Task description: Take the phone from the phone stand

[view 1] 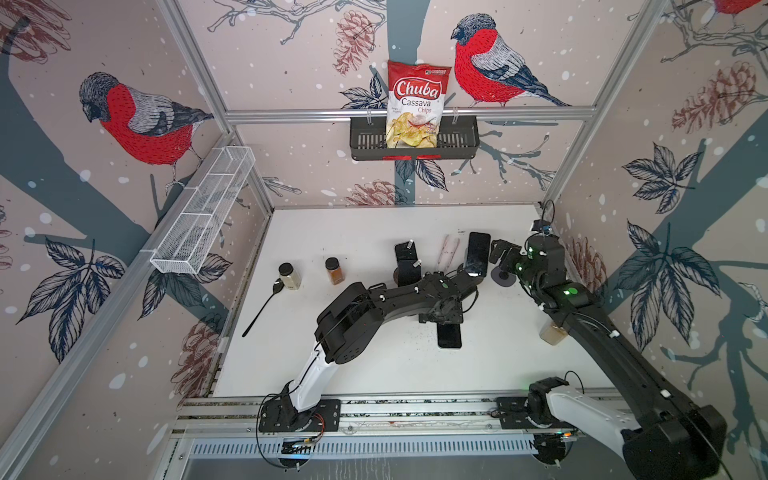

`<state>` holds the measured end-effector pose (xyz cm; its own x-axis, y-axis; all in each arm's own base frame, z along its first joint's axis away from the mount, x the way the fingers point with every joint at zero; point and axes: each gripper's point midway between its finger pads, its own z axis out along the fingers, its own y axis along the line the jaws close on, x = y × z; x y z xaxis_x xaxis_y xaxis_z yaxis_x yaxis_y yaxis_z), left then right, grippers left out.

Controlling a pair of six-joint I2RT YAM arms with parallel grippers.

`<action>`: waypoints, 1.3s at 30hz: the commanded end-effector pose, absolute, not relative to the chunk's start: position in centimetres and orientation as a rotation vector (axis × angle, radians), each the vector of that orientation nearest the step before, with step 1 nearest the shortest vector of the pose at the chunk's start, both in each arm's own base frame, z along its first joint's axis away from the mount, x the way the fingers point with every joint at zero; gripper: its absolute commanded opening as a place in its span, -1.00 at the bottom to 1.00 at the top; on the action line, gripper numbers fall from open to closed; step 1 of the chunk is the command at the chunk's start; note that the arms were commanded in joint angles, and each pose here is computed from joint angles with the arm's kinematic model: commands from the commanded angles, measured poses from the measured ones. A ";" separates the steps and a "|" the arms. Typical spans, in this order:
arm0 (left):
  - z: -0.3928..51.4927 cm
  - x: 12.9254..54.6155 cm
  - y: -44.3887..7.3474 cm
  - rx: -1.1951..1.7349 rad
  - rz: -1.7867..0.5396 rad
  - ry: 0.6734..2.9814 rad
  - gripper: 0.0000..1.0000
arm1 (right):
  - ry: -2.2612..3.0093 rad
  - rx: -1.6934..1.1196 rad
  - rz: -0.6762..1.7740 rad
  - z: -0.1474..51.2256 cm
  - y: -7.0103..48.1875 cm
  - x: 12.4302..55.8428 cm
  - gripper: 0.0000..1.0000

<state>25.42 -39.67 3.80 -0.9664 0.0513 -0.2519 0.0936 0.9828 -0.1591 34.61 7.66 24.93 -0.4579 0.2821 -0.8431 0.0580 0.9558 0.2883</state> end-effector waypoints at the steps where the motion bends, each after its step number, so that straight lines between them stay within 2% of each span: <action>1: 5.9 25.7 -39.4 0.169 -0.217 2.809 0.70 | 2.026 0.244 0.303 25.2 8.2 34.8 0.98; 11: 9.6 24.8 -40.7 0.244 -0.326 2.666 0.73 | 2.034 0.235 0.329 25.3 8.7 35.1 0.99; 23: 16.7 25.4 -37.1 0.106 -0.444 2.456 0.75 | 2.064 0.173 0.364 25.0 11.0 35.4 0.98; 30: 18.2 26.1 -32.4 -0.006 -0.351 2.391 0.77 | 2.072 0.054 0.386 25.0 14.2 35.1 0.99; 39: 19.9 26.8 -23.7 -0.271 -0.345 2.302 0.80 | 2.071 -0.120 0.426 25.3 19.3 34.0 0.99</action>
